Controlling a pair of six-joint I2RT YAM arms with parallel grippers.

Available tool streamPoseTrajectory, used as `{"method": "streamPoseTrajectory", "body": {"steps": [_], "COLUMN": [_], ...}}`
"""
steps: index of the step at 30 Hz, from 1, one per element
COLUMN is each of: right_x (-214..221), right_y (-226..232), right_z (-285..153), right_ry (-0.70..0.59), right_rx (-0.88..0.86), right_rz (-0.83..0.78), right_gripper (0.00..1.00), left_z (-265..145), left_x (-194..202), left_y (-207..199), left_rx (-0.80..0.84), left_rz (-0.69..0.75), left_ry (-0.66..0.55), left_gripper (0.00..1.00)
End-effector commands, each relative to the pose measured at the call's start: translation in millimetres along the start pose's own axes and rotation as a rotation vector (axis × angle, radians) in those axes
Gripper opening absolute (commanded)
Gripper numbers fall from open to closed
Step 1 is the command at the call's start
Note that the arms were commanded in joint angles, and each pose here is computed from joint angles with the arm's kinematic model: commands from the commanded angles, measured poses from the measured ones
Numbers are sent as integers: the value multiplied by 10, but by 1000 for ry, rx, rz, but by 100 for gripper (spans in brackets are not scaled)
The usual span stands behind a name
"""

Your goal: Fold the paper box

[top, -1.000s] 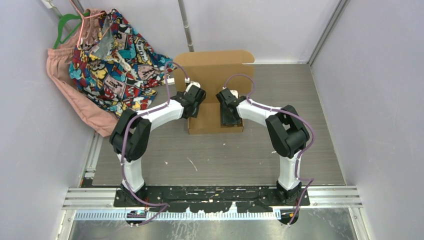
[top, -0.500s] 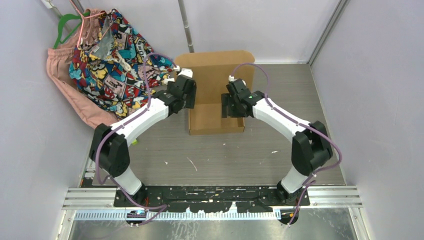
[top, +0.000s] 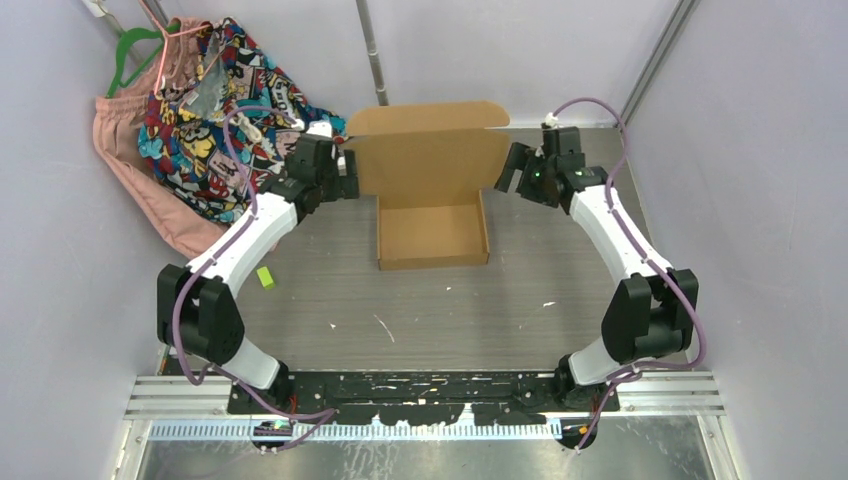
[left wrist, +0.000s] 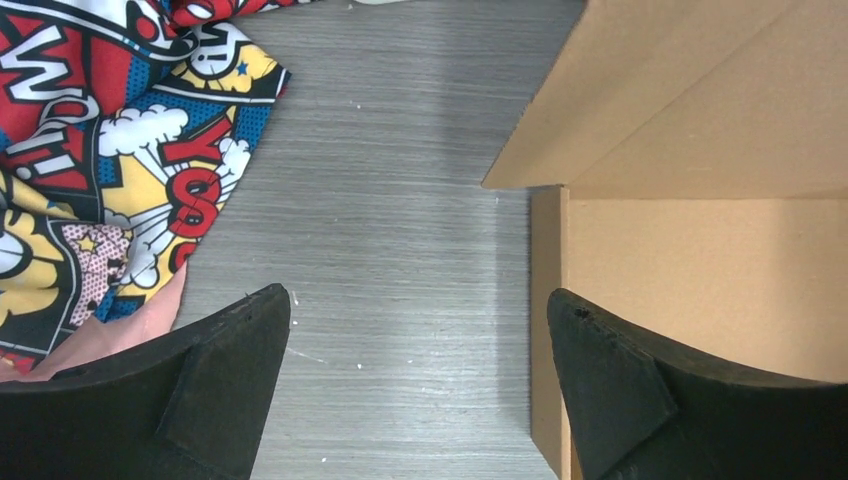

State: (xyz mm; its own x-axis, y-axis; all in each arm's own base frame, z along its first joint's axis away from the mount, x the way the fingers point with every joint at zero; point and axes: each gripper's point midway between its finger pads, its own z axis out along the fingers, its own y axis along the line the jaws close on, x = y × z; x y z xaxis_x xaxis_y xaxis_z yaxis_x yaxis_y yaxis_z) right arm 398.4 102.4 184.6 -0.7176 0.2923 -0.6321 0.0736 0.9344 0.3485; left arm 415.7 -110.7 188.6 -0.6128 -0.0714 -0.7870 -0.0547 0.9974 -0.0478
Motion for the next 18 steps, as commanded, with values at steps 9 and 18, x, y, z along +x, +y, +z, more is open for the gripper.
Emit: {"method": "streamPoseTrajectory", "body": {"steps": [9,18], "right_x": [-934,-1167], "right_y": [194,276], "right_z": [119,260], "right_ry": [-317,-407], "right_rx": [-332,-379], "right_rz": [-62,-210], "right_gripper": [86,82], "left_z": [276,333], "left_x": [-543,-773], "left_y": [-126,-224], "left_rx": [284,446], "left_rz": [-34,5], "left_ry": [-148,-242], "left_gripper": [99,98]}}
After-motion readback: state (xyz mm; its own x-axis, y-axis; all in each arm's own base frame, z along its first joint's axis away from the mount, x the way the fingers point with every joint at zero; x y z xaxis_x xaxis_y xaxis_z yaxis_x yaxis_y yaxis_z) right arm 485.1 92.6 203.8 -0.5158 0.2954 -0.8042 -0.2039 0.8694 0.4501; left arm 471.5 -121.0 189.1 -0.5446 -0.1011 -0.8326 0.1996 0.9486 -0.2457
